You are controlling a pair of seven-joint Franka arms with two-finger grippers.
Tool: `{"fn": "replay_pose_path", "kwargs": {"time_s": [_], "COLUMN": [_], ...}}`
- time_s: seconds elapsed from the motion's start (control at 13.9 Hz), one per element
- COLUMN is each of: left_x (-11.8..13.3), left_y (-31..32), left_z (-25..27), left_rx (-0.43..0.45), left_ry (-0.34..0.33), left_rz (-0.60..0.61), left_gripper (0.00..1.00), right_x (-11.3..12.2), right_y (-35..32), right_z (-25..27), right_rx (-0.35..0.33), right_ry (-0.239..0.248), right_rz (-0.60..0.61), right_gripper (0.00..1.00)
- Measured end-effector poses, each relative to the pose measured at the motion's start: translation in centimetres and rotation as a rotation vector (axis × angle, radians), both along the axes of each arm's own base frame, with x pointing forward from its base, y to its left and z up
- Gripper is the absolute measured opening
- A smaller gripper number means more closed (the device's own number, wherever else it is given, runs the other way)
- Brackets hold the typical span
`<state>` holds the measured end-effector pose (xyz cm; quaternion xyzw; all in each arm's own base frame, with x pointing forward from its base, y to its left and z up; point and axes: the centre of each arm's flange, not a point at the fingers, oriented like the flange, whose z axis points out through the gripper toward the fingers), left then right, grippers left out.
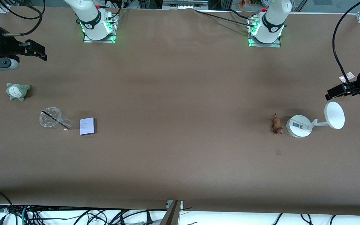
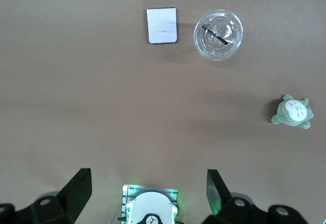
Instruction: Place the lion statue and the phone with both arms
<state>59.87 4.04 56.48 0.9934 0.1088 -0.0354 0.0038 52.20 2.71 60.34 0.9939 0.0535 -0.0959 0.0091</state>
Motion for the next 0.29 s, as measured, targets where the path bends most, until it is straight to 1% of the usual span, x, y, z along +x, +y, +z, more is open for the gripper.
{"fn": "replay_pose_path", "kwargs": {"time_s": [0.29], "left_x": [0.0], "left_y": [0.0], "left_z": [0.0], "left_rx": [0.0], "left_ry": [0.0], "left_rz": [0.0], "left_gripper": [1.0], "right_x": [0.34], "right_y": [0.22], "right_z": [-0.29], "right_rx": [0.001], "right_ry": [0.01], "right_rz": [0.005], "right_gripper": [1.0]}}
